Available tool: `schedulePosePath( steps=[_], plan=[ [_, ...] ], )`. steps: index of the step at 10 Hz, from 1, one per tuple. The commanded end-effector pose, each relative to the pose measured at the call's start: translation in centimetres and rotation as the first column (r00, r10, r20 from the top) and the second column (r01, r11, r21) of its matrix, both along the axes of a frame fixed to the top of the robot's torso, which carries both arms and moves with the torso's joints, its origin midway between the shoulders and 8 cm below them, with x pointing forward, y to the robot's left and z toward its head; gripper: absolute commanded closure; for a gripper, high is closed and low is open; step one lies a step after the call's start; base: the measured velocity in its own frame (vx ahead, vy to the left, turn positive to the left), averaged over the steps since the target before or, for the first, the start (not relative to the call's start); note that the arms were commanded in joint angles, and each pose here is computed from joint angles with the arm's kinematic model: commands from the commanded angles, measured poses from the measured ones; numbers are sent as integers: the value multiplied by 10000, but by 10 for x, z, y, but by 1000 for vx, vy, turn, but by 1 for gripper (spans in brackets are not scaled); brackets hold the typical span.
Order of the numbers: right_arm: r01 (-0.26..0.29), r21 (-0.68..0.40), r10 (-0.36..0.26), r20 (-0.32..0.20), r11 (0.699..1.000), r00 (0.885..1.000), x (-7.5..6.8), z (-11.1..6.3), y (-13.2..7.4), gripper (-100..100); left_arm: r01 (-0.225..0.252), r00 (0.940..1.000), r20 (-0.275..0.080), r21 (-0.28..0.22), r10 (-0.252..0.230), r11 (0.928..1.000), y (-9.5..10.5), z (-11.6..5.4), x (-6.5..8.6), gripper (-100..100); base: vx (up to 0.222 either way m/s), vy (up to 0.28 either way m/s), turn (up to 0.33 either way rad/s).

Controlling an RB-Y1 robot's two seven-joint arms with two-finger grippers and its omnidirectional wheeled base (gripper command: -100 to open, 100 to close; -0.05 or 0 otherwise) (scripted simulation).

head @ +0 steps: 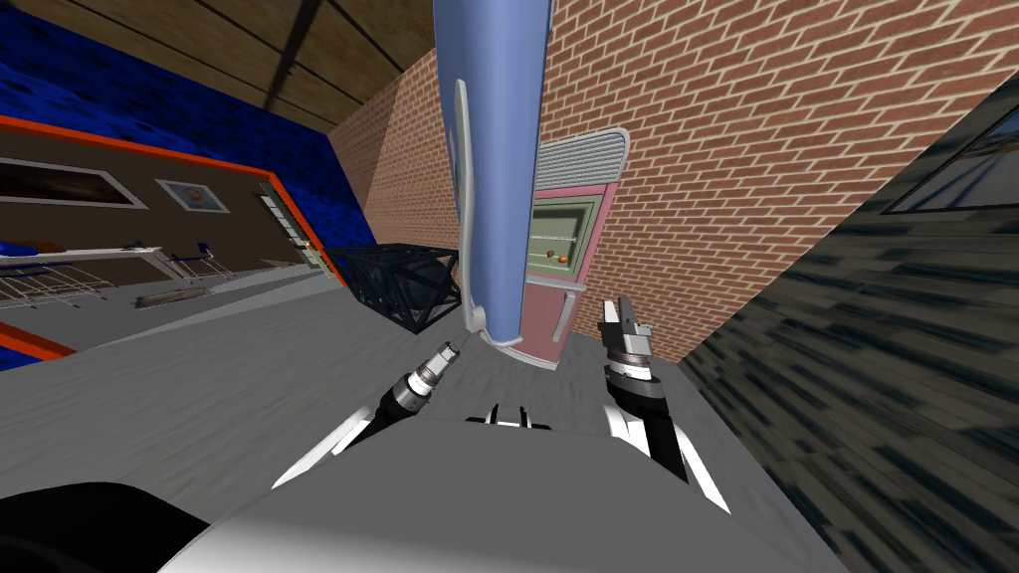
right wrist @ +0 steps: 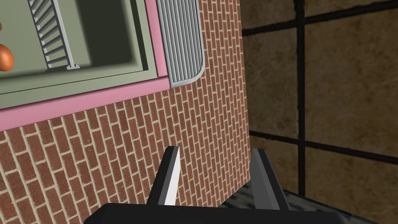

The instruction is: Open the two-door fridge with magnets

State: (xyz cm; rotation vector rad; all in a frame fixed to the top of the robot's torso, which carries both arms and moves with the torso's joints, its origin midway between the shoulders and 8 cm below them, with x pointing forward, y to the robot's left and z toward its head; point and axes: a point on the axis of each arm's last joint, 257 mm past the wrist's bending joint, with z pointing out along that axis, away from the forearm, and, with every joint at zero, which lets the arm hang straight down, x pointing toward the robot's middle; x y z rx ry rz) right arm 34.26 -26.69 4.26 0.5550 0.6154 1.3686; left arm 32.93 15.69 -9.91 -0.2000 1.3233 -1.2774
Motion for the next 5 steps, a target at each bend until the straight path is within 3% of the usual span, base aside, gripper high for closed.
schedulePosePath(
  steps=[1, 5],
  plan=[
    [0, 3, 0, -1, 10000, 10000, 0, 0, 0, 0, 294, 9996, 35, -7, -294, 9996, -6, 1, -6, 100, 1, 181, -72],
    [1, 0, -1, -2, 10000, 10000, 0, 0, 0, 0, 809, 9967, 103, -21, -808, 9967, -16, 4, -18, 100, 0, 240, -79]
  ],
)
